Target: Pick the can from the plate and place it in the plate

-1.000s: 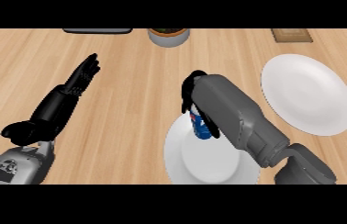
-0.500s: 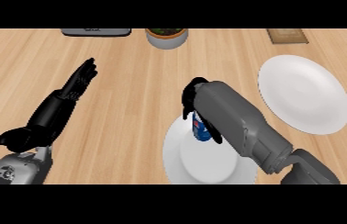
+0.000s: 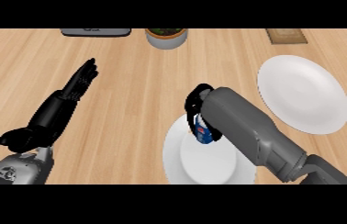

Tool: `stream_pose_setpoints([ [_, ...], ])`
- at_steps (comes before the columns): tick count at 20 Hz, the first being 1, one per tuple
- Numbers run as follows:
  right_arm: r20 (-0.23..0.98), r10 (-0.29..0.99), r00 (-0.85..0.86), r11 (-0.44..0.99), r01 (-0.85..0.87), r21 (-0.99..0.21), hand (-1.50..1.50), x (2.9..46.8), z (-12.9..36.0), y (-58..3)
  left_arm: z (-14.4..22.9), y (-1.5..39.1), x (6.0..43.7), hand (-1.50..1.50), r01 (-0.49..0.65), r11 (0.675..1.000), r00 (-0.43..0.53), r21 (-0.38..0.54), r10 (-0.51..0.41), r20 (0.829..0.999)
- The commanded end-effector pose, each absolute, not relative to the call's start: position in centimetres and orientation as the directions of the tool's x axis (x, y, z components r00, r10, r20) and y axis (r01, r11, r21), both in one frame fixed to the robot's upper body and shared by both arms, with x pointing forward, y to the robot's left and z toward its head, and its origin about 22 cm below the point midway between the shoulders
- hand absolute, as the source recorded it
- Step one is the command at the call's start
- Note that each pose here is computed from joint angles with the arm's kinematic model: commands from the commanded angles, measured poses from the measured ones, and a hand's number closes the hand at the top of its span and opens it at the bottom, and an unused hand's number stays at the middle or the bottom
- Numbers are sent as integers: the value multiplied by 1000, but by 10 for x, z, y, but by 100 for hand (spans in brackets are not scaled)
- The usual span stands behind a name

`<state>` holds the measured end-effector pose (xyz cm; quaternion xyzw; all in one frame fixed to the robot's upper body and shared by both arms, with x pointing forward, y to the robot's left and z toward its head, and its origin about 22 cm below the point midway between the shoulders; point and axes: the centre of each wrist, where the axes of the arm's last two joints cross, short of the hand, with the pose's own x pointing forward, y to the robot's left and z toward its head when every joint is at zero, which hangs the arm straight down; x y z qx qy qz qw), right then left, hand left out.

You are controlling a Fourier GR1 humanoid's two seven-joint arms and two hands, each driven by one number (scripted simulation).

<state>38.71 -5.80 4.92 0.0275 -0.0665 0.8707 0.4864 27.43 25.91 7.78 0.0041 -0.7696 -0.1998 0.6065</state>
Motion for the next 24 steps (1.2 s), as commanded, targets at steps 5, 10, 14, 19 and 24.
stream_pose_setpoints([
  [5, -73, 985, -159, -173, -839, -516, 150, 404, 46, -82, 74, 267, 276, 0, 201, 930, -224, 306, -261, 939],
  [10, -96, 979, 178, 28, -593, -805, 150, 411, 65, -77, 71, 270, 271, 0, 196, 932, -208, 305, -264, 942],
  [14, 1, 940, 342, 113, -308, -944, 150, 395, 76, -26, 73, 270, 274, 0, 195, 929, -214, 314, -272, 938],
  [19, 108, 885, 453, 140, -37, -989, 150, 374, 87, 2, 69, 258, 274, 0, 240, 922, -231, 304, -250, 940],
  [24, 153, 853, 499, 127, 87, -988, 150, 364, 113, 20, 81, 264, 283, 0, 216, 925, -244, 311, -258, 935],
])
